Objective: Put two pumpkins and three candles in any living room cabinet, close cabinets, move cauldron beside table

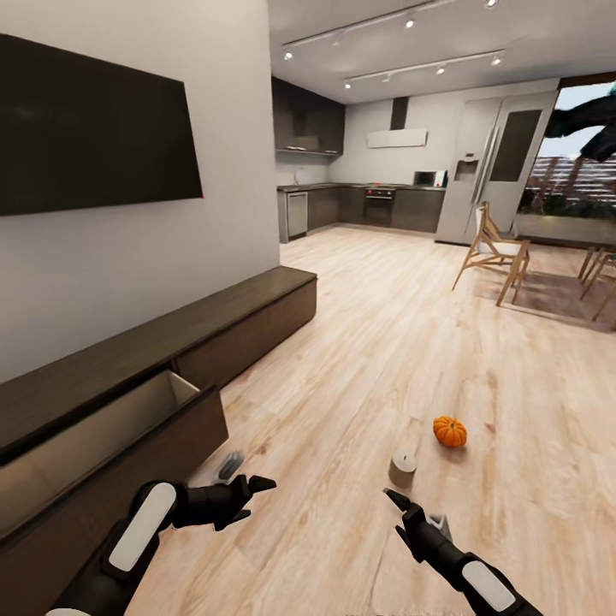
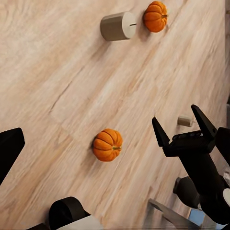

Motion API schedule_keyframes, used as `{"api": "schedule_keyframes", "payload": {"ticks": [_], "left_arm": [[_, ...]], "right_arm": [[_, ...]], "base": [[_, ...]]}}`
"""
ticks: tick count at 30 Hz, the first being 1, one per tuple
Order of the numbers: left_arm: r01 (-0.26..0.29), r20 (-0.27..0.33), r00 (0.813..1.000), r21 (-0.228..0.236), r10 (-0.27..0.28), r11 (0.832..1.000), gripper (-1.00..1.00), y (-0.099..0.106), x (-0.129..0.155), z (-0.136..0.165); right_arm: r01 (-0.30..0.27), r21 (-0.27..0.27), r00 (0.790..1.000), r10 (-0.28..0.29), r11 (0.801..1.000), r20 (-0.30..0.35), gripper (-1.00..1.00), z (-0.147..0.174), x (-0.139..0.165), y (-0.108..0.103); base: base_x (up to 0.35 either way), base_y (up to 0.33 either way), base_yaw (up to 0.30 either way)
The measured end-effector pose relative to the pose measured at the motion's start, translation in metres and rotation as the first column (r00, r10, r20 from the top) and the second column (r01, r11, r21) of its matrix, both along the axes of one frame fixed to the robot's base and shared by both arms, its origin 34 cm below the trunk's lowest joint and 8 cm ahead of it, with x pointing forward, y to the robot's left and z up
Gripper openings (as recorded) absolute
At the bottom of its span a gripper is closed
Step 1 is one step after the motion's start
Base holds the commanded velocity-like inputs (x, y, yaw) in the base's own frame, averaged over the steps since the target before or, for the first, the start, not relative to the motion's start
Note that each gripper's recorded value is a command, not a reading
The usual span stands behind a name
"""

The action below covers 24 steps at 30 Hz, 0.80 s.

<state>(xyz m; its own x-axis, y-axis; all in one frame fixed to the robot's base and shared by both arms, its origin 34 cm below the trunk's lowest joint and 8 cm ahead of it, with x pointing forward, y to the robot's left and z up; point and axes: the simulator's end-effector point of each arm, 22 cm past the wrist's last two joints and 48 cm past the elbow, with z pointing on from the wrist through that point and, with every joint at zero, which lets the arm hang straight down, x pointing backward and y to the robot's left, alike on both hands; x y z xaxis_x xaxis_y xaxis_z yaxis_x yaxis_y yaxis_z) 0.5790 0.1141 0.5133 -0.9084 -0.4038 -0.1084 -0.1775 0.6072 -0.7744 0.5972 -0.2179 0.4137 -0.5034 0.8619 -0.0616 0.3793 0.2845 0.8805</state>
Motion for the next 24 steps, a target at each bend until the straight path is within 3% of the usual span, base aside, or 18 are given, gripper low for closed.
{"api": "schedule_keyframes", "payload": {"ticks": [24], "left_arm": [[0.000, 0.000, 1.000, 0.000, 0.000, 1.000, 1.00, 0.0000, 0.0000, 0.0000]], "right_arm": [[0.001, 0.000, 1.000, -0.001, 1.000, 0.000, 1.00, 0.0000, 0.0001, 0.0002]], "base": [[0.000, 0.000, -0.281]]}}
